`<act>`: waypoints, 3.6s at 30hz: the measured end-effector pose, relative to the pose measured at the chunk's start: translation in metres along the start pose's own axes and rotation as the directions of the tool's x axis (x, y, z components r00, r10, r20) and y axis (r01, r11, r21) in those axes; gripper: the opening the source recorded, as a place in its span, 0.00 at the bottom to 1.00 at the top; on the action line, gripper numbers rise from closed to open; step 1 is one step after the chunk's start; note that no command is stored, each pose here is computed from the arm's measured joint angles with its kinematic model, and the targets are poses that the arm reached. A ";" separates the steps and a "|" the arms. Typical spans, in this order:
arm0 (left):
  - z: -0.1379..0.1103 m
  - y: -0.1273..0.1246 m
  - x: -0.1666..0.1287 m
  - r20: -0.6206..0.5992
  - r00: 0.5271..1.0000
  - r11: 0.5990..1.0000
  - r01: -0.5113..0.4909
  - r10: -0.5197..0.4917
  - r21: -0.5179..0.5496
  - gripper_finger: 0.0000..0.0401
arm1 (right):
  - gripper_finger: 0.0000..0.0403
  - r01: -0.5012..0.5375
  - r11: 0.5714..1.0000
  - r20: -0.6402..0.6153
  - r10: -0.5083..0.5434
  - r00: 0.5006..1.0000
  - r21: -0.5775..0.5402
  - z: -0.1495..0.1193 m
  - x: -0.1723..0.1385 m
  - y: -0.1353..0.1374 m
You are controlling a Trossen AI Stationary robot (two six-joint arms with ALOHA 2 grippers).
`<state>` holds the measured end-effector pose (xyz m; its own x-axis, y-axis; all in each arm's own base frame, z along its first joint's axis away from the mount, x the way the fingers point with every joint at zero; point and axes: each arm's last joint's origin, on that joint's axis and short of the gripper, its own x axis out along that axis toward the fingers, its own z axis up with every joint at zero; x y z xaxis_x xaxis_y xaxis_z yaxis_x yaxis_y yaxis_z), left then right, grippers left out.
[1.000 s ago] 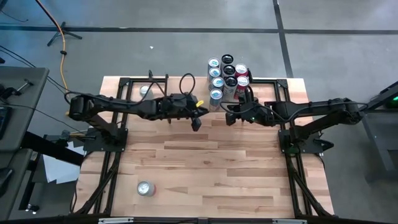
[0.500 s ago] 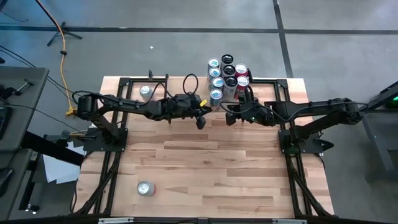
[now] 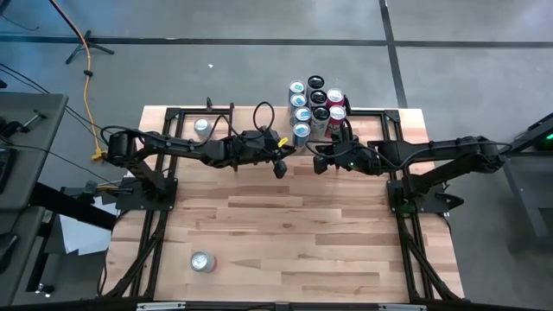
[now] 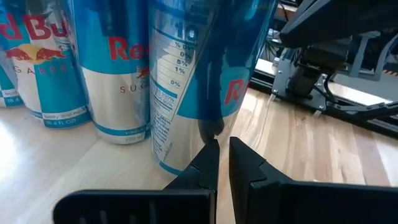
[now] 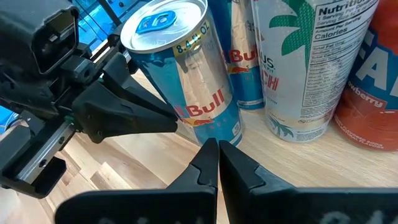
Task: Place canned beverage on shelf
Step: Put the blue soda can on the shelf aligned with the blue soda can, then put the top orange-white soda can on the shelf
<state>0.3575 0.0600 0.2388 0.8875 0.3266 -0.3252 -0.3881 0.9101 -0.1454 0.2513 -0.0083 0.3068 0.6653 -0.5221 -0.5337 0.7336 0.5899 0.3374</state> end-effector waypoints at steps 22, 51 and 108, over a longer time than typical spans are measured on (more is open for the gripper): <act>0.051 -0.039 -0.188 -0.012 0.990 0.987 0.140 -0.139 0.083 0.00 | 0.00 -0.076 0.993 -0.027 0.074 0.997 -0.092 -0.001 -0.002 0.006; 0.065 -0.028 -0.268 0.184 0.967 0.981 0.189 -0.178 -0.042 0.53 | 0.78 -0.612 0.747 0.078 0.648 0.758 -0.260 0.033 -0.026 0.040; 0.007 0.240 -0.123 -0.916 0.316 0.626 -0.774 0.247 -0.098 0.94 | 0.96 -0.564 0.822 -0.064 0.561 0.825 -0.080 0.019 -0.019 0.032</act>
<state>0.1567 0.2395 0.2506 -0.0432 0.0942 -0.9946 -0.9538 0.2923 0.0691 0.2651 0.0083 0.3425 0.9517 -0.0607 -0.3011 0.2162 0.8287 0.5163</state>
